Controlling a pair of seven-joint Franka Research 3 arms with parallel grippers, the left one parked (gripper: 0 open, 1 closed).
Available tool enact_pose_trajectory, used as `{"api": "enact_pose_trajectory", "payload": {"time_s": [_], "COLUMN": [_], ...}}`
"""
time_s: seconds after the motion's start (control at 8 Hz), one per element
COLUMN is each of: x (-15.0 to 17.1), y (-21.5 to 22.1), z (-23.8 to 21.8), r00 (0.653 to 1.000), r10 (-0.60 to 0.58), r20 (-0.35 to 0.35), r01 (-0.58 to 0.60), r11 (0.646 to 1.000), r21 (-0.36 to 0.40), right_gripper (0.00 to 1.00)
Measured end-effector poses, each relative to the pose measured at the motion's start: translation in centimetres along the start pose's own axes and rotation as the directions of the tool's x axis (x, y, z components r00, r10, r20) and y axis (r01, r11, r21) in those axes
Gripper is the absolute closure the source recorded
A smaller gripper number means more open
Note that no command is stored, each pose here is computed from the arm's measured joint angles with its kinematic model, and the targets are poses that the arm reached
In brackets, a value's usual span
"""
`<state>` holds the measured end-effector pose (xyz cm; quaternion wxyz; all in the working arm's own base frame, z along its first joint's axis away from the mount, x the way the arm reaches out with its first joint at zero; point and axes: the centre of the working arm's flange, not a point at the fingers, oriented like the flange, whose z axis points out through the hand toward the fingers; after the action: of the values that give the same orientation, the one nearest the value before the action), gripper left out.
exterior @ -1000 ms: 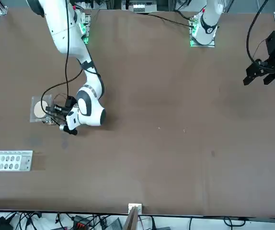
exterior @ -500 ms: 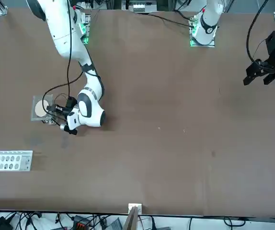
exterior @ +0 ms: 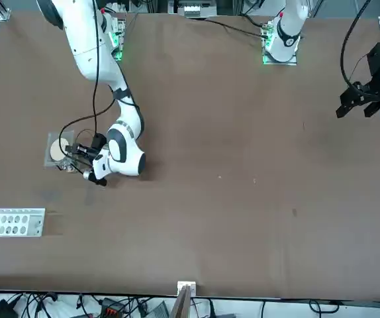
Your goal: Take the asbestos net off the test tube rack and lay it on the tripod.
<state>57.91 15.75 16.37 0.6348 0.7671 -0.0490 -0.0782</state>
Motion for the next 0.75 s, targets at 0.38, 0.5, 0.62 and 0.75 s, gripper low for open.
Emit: {"api": "enact_pose_trajectory", "payload": {"time_s": [0.38,0.5,0.62,0.75], "x": [0.3,0.4,0.5,0.5], "y": [0.2,0.2,0.3,0.3], "z": [0.8,1.2,1.4,1.4], "r00": [1.0,1.0,1.0,1.0], "r10": [0.001,0.002,0.002,0.002], "r20": [0.018,0.024,0.028,0.028], "r01": [-0.001,-0.002,-0.002,-0.002], "r11": [1.0,1.0,1.0,1.0], "r21": [-0.004,-0.004,-0.004,-0.003], "right_gripper": [0.82,0.82,0.81,0.81]}}
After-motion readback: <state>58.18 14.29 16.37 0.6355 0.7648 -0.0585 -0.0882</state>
